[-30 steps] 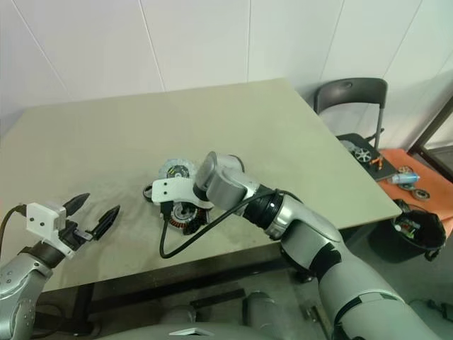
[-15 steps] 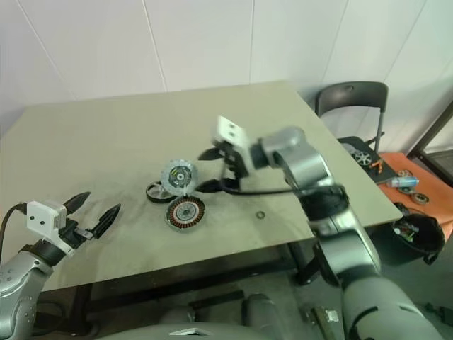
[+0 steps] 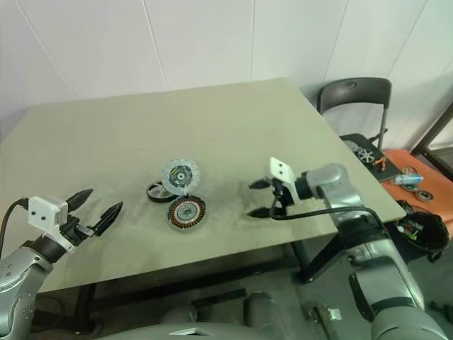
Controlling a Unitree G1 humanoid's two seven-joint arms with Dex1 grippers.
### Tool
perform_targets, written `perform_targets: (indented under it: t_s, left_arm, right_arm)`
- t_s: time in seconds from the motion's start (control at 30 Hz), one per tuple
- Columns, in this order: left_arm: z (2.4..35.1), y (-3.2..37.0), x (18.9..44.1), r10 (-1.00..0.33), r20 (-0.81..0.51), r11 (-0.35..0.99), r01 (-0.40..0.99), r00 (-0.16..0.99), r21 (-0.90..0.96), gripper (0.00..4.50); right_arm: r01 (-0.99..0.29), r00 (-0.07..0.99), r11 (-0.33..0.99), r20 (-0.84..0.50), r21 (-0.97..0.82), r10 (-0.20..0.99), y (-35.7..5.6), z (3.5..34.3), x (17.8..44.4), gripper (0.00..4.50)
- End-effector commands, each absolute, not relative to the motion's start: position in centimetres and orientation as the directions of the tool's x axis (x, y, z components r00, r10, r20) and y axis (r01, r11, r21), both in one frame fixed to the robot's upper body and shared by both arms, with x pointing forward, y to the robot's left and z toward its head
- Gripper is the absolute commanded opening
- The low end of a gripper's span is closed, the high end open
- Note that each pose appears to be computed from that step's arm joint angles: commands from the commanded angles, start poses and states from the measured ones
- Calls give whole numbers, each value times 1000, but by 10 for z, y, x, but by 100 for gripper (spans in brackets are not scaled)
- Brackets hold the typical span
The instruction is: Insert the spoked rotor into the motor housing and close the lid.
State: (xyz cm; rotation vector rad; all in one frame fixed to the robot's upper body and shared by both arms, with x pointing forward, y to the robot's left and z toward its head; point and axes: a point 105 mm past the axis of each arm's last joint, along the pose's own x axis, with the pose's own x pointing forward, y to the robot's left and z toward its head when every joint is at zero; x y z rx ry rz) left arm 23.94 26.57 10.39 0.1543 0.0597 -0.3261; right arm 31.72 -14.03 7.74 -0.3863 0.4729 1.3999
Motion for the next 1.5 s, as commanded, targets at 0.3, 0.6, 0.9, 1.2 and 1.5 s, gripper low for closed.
perform_targets:
  t_s: [0.3, 0.6, 0.9, 1.2, 1.5]
  left_arm:
    - [106, 238, 212, -542, -120, 822, 554, 832, 133, 450]
    - [104, 232, 203, -600, -149, 776, 617, 786, 132, 450]
    - [107, 234, 207, -590, -132, 781, 605, 796, 156, 450]
    - [109, 234, 209, -592, -129, 779, 606, 796, 162, 450]
    - [109, 234, 210, -593, -135, 776, 608, 794, 168, 450]
  right_arm:
    - [-991, 103, 133, -557, 13, 824, -156, 63, 314, 446]
    - [-988, 129, 156, -594, -7, 794, -161, 49, 321, 446]
    - [-988, 120, 152, -643, -6, 757, -172, 33, 318, 223]
    - [-989, 110, 148, -601, 14, 792, -163, 46, 321, 66]
    - [-1000, 24, 19, -468, -16, 884, -83, 113, 327, 66]
